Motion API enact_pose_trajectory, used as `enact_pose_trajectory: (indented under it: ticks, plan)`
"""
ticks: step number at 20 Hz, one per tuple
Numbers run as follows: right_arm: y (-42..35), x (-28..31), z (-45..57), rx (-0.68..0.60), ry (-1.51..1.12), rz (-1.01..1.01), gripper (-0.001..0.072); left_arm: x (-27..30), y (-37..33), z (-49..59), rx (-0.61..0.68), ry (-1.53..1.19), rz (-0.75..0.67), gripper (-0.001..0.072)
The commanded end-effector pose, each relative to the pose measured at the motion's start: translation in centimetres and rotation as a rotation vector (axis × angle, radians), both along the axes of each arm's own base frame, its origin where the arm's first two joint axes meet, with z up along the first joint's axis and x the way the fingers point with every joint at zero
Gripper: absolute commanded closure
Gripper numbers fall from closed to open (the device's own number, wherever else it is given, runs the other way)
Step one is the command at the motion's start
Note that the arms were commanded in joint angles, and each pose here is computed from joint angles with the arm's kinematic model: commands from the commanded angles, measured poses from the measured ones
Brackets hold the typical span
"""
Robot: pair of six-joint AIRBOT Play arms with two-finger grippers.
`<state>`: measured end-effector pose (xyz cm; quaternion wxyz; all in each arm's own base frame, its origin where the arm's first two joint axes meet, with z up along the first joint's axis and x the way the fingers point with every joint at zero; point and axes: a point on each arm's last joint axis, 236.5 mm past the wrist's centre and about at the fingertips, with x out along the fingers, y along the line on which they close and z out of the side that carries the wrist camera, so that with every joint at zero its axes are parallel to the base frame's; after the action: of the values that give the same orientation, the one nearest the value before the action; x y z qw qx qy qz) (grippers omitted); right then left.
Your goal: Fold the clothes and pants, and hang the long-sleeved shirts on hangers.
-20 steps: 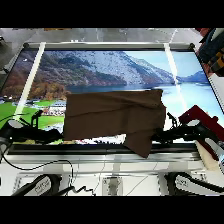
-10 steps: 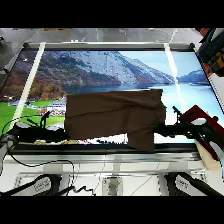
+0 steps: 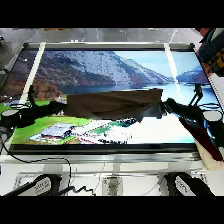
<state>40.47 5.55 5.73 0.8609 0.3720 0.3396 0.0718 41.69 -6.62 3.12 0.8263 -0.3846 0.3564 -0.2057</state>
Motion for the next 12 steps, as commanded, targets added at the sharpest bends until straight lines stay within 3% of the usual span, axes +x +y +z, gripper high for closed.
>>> enact_pose_trajectory:
  ticks: [1, 2, 5, 6, 7, 8, 12]
  plan:
    - [-2.1, 6.9, 1.8, -0.022, -0.147, -0.251, 0.0701, 6.1, 4.3, 0.4, 0.014, -0.039, 0.394, 0.0694]
    - [-2.4, 8.6, 1.4, -0.042, -0.159, -0.281, 0.0702, 6.9, 4.5, -0.5, 0.041, -0.023, 0.450, 0.0694]
    - [-2.6, 12.9, -1.3, -0.049, -0.126, -0.310, 0.0700, 9.1, 2.1, -2.3, 0.087, -0.002, 0.424, 0.0692]
    - [-2.6, 14.0, -2.5, -0.055, -0.109, -0.305, 0.0627, 10.0, 1.3, -3.2, 0.091, 0.008, 0.406, 0.0663]
    - [-2.2, 14.6, -3.6, -0.051, -0.086, -0.289, 0.0167, 10.7, 0.7, -4.1, 0.090, 0.022, 0.392, 0.0365]
    - [-1.8, 14.9, -4.3, -0.053, -0.069, -0.266, 0.0027, 11.1, 0.4, -4.9, 0.081, 0.037, 0.384, 0.0005]
    - [-0.6, 14.4, -4.1, -0.100, -0.062, -0.177, 0.0027, 10.4, 1.7, -5.5, 0.125, 0.031, 0.291, 0.0000]
